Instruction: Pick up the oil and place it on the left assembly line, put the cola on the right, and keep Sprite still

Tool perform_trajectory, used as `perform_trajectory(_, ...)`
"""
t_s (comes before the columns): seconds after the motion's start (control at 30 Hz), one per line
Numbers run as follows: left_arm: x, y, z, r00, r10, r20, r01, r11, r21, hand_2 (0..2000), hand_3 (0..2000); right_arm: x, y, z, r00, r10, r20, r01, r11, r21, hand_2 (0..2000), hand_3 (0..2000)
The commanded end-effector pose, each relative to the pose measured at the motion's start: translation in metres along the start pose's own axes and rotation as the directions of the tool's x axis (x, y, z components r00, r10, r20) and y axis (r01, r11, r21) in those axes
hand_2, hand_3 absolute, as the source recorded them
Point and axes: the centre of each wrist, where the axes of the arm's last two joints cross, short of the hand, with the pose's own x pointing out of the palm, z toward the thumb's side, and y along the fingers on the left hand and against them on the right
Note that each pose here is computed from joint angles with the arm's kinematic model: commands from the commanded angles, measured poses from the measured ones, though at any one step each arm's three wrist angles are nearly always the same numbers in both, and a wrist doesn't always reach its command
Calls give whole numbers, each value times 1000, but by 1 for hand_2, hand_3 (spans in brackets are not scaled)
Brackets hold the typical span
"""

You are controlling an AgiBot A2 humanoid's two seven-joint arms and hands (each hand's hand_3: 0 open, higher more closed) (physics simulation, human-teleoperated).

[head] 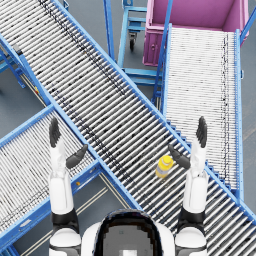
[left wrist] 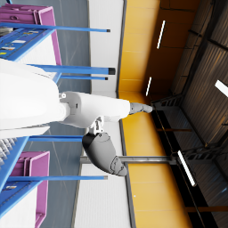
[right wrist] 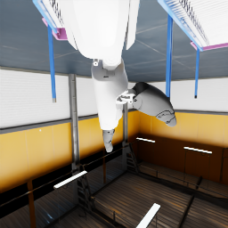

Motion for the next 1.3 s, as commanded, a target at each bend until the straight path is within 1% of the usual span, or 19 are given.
perform_trajectory(0.03, 0, 6, 5, 1000, -2, -3, 2, 1000, 27, 0, 0, 2, -5, 4, 1000, 9, 1, -9, 1000, -21, 0, 0)
perform_trajectory(0.07, 0, 4, 3, 1000, -1, -2, 1, 1000, 19, 0, 0, 1, -1, 0, 1000, 4, 3, -4, 1000, -2, 0, 0)
perform_trajectory(0.1, 0, 4, 2, 1000, 0, -1, 0, 1000, 14, 0, 0, 2, -2, 2, 1000, 7, 3, -7, 1000, -12, 0, 0)
perform_trajectory(0.17, 0, 3, 3, 1000, 2, 0, -2, 1000, 18, 0, 0, 5, 3, 2, 1000, 15, 9, -15, 1000, -6, 0, 0)
perform_trajectory(0.2, 0, 4, 6, 1000, 2, -1, -2, 1000, 27, 0, 0, 4, 2, 3, 1000, 11, 8, -11, 1000, -10, 0, 0)
perform_trajectory(0.27, 0, 1, 2, 1000, 4, 2, -4, 1000, 9, 0, 0, -1, 0, 5, 1000, -8, 0, 8, 1000, -18, 0, 0)
perform_trajectory(0.33, 0, 2, 6, 1000, 4, 1, -5, 1000, 25, 0, 0, 6, 2, 5, 1000, 16, 12, -16, 1000, -18, 0, 0)
perform_trajectory(0.47, 1, -3, 1, 1000, 7, 7, -7, 1000, -1, 0, 0, 23, 26, -7, 996, 79, 46, -82, 994, 73, 0, 0)
perform_trajectory(0.53, 3, -4, -1, 1000, 1, 12, -1, 1000, -8, 0, 0, 31, 34, -11, 992, 111, 63, -117, 988, 103, 0, 0)
perform_trajectory(0.57, 4, -2, 2, 1000, -4, 12, 4, 1000, 7, 0, 0, 32, 38, -13, 991, 116, 66, -123, 985, 118, 0, 0)
perform_trajectory(0.67, 8, -2, 3, 1000, -18, 20, 17, 1000, 9, 0, 0, 36, 57, -26, 988, 136, 78, -150, 967, 206, 0, 0)
perform_trajectory(0.7, 8, -5, 1, 1000, -15, 22, 15, 1000, -3, 0, 0, 36, 60, -29, 987, 136, 79, -151, 963, 223, 0, 0)
perform_trajectory(0.8, 14, -7, 0, 999, -35, 33, 36, 999, -9, 0, 0, 40, 80, -46, 982, 160, 97, -183, 927, 326, 0, 0)
perform_trajectory(0.87, 16, -7, -3, 998, -41, 39, 42, 999, -19, 0, 0, 41, 87, -54, 981, 162, 103, -189, 912, 364, 0, 0)
perform_trajectory(0.97, 17, -8, -4, 998, -42, 43, 43, 999, -23, 0, 0, 39, 100, -73, 983, 150, 102, -181, 874, 452, 0, 0)
perform_trajectory(1.13, 18, -7, -5, 998, -42, 48, 43, 999, -25, 0, 0, 42, 124, -106, 982, 147, 119, -188, 792, 581, 0, 0)
perform_trajectory(1.17, 17, -10, -7, 998, -38, 48, 40, 998, -38, 0, 0, 43, 127, -111, 982, 145, 122, -189, 778, 599, 0, 0)
perform_trajectory(1.23, 19, -7, -7, 998, -43, 51, 45, 999, -30, 0, 0, 42, 134, -126, 984, 134, 121, -180, 743, 645, 0, 0)
perform_trajectory(1.3, 18, -8, -9, 998, -37, 51, 39, 998, -43, 0, 0, 47, 137, -137, 982, 132, 132, -186, 717, 672, 0, 0)
